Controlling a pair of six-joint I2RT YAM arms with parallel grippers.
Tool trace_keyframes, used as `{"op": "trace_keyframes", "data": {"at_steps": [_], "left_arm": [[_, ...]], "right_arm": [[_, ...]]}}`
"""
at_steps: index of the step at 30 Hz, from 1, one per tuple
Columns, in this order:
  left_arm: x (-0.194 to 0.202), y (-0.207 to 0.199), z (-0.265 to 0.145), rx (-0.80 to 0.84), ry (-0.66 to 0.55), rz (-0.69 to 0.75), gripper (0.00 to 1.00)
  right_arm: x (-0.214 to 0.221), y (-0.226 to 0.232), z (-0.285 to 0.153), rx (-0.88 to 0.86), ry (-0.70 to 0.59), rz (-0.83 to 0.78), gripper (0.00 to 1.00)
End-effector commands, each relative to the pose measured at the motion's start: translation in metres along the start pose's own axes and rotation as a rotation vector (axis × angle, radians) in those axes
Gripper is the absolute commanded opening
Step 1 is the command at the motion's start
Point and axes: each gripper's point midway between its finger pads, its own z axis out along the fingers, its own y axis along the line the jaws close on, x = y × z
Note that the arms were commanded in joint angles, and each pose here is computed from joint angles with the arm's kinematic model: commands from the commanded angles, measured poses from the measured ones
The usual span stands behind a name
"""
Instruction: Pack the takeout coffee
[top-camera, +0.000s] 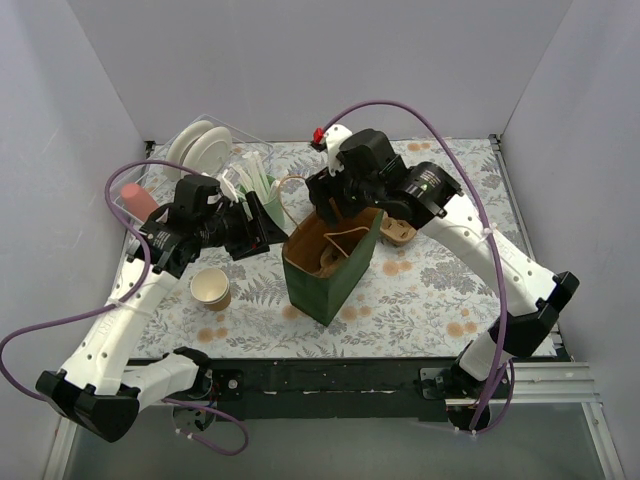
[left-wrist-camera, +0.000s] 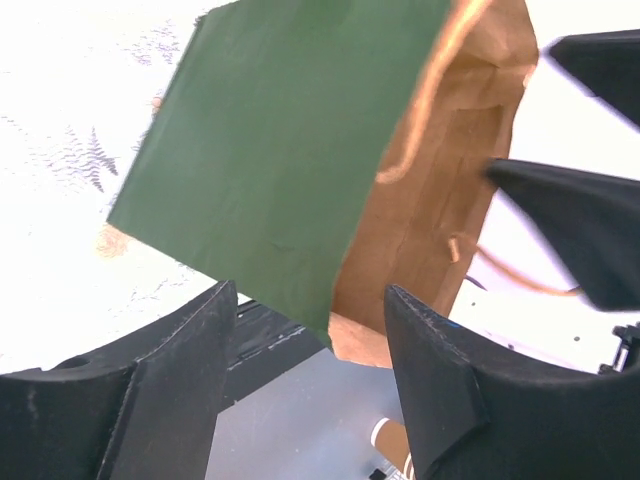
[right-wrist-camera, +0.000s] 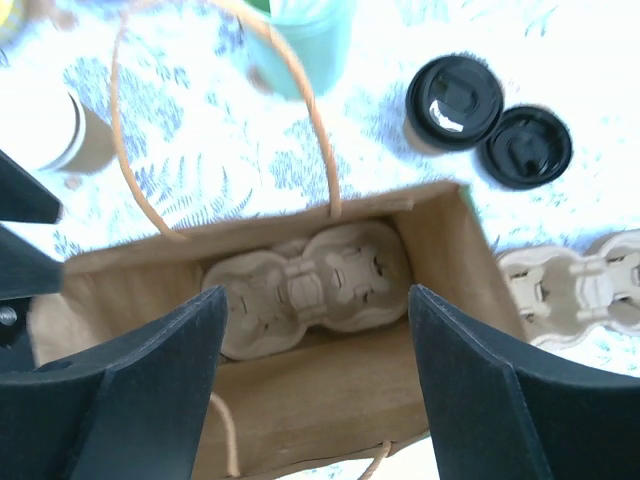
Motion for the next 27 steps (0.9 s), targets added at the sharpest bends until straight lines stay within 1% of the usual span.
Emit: {"op": "trace_keyframes", "data": {"at_steps": [1, 4, 6, 9, 11, 12, 15, 20, 23, 27], "left_arm": [[-0.004, 0.001, -0.014, -0.037, -0.029, 0.019, 0.6], [-0.004, 0.004, -0.02, -0.072, -0.041, -0.016, 0.62], [-0.002, 0.001, -0.024, -0.067, -0.04, -0.046, 0.62], [0.002, -0.007, -0.027, -0.025, -0.022, -0.085, 0.63], [0.004, -0.008, -0.028, -0.016, -0.017, -0.09, 0.63], [0.005, -0.006, -0.027, -0.024, -0.016, -0.093, 0.63], [0.01, -0.002, -0.027, -0.031, -0.004, -0.098, 0.64], [0.01, -0.003, -0.029, -0.027, -0.012, -0.111, 0.64], [0.008, -0.005, -0.031, -0.032, -0.016, -0.103, 0.64], [0.005, -0.007, -0.034, -0.035, -0.027, -0.102, 0.64]], "right_arm": [[-0.021, -0.011, -0.026, 0.042, -0.067, 0.001, 0.79], [-0.019, -0.023, -0.025, 0.073, -0.063, -0.023, 0.79], [-0.009, -0.039, -0.018, 0.111, -0.032, -0.046, 0.8], [-0.005, -0.06, -0.013, 0.14, -0.018, -0.067, 0.81], [-0.003, -0.065, -0.009, 0.105, -0.012, -0.083, 0.79], [-0.002, -0.075, -0.006, 0.108, -0.005, -0.073, 0.78], [0.006, -0.085, 0.004, 0.091, 0.023, -0.095, 0.78], [0.011, -0.073, 0.019, -0.012, 0.025, -0.129, 0.74], [0.011, -0.07, 0.027, -0.032, 0.016, -0.129, 0.72], [0.001, -0.072, 0.037, -0.029, -0.026, -0.143, 0.7]]}}
